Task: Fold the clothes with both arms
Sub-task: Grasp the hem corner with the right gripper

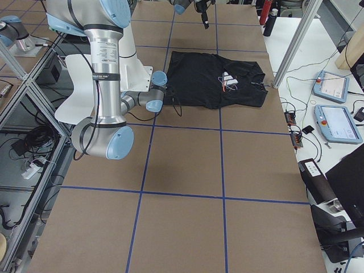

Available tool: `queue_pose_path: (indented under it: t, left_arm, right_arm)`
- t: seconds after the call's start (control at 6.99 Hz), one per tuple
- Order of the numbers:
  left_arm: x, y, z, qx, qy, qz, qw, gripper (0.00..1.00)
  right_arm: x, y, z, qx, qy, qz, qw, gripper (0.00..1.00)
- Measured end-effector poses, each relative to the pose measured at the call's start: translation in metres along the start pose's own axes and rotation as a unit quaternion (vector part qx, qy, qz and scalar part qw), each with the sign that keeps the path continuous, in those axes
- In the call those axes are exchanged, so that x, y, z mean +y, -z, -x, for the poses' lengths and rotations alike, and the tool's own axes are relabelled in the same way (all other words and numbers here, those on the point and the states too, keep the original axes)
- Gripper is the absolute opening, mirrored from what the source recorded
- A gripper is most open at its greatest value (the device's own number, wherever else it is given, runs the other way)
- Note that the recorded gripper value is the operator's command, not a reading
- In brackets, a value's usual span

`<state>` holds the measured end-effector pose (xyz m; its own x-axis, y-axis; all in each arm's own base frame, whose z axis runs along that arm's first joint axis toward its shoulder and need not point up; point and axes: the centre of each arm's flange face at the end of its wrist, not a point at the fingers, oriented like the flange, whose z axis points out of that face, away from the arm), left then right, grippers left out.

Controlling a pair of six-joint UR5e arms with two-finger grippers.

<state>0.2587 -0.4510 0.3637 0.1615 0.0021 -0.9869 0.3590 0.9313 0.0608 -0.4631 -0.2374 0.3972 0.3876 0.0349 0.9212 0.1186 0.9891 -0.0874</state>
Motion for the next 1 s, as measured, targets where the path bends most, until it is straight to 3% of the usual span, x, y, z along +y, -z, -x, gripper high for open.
queue_pose_path:
  t: [0.14,0.57,0.72,1.0]
  left_arm:
    - [-0.0002,-0.0001,0.0003,0.000,0.000,0.000,1.0000,1.00]
    - [-0.0010,-0.0007,0.0019,-0.002,0.001,-0.001,1.0000,1.00]
    - [-0.0013,-0.0013,0.0029,-0.003,0.001,-0.002,1.0000,1.00]
    - [-0.0014,-0.0021,0.0040,-0.004,0.000,-0.002,1.0000,1.00]
  right_arm:
    - [-0.0002,-0.0006,-0.0010,0.001,-0.001,0.001,1.0000,0.73]
    - [-0.0016,-0.0016,-0.0019,0.003,-0.002,0.001,1.0000,0.34]
    - [-0.0033,-0.0001,-0.0012,0.001,-0.003,-0.001,1.0000,0.25]
    - [-0.0055,0.0014,-0.0011,0.001,-0.004,-0.003,1.0000,0.24]
